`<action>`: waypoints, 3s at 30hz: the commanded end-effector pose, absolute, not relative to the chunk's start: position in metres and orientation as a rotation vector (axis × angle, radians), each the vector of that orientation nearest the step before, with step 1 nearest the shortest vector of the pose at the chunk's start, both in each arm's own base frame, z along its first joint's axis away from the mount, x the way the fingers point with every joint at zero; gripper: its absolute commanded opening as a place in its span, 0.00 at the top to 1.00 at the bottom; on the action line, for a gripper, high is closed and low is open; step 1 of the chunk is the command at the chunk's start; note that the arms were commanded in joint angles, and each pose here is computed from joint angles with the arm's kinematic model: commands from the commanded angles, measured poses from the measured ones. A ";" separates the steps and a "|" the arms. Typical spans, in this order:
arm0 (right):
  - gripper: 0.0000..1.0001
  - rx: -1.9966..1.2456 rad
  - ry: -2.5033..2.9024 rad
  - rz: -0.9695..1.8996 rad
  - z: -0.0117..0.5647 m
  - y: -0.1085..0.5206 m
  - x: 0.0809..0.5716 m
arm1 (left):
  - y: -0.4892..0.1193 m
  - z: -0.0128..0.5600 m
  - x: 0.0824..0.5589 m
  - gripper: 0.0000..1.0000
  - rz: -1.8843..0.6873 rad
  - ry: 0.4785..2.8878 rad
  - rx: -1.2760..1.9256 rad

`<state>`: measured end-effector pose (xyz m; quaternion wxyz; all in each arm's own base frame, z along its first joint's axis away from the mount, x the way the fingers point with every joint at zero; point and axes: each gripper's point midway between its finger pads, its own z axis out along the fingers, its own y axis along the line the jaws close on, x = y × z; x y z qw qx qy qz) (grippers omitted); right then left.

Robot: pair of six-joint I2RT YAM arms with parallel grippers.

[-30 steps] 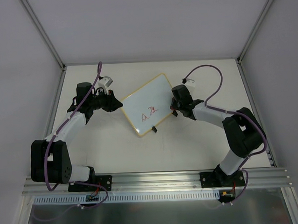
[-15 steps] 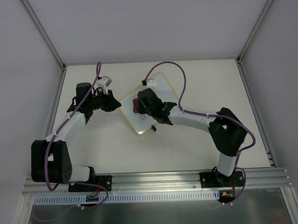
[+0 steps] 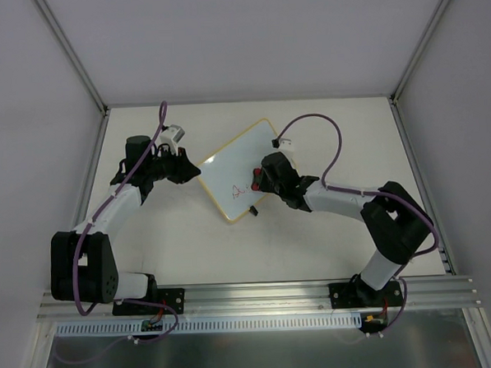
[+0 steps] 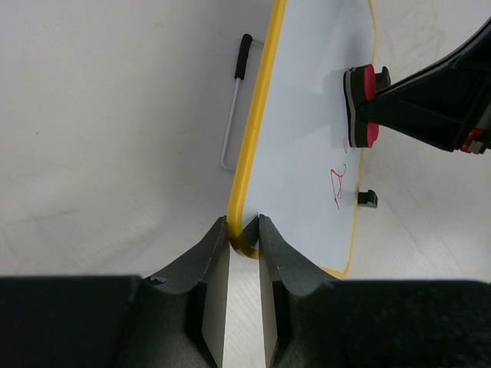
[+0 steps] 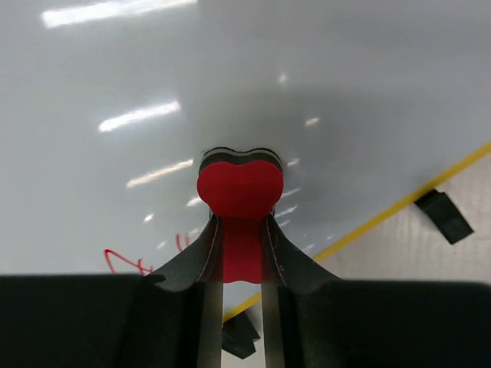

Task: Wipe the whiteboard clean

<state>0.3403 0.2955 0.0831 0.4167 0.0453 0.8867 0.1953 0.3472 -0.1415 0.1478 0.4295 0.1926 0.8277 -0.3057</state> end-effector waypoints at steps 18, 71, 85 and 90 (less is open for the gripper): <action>1.00 -0.100 2.295 0.520 0.067 0.371 0.319 | -0.145 0.148 0.339 1.00 -0.791 2.070 0.510; 1.00 -0.342 2.303 0.596 0.043 0.399 0.269 | -0.144 0.155 0.347 1.00 -0.787 2.095 0.467; 1.00 -0.060 2.304 0.365 0.032 0.292 0.312 | -0.143 0.158 0.346 1.00 -0.775 2.092 0.477; 1.00 0.070 2.297 0.306 0.031 0.249 0.337 | -0.144 0.159 0.345 1.00 -0.781 2.094 0.484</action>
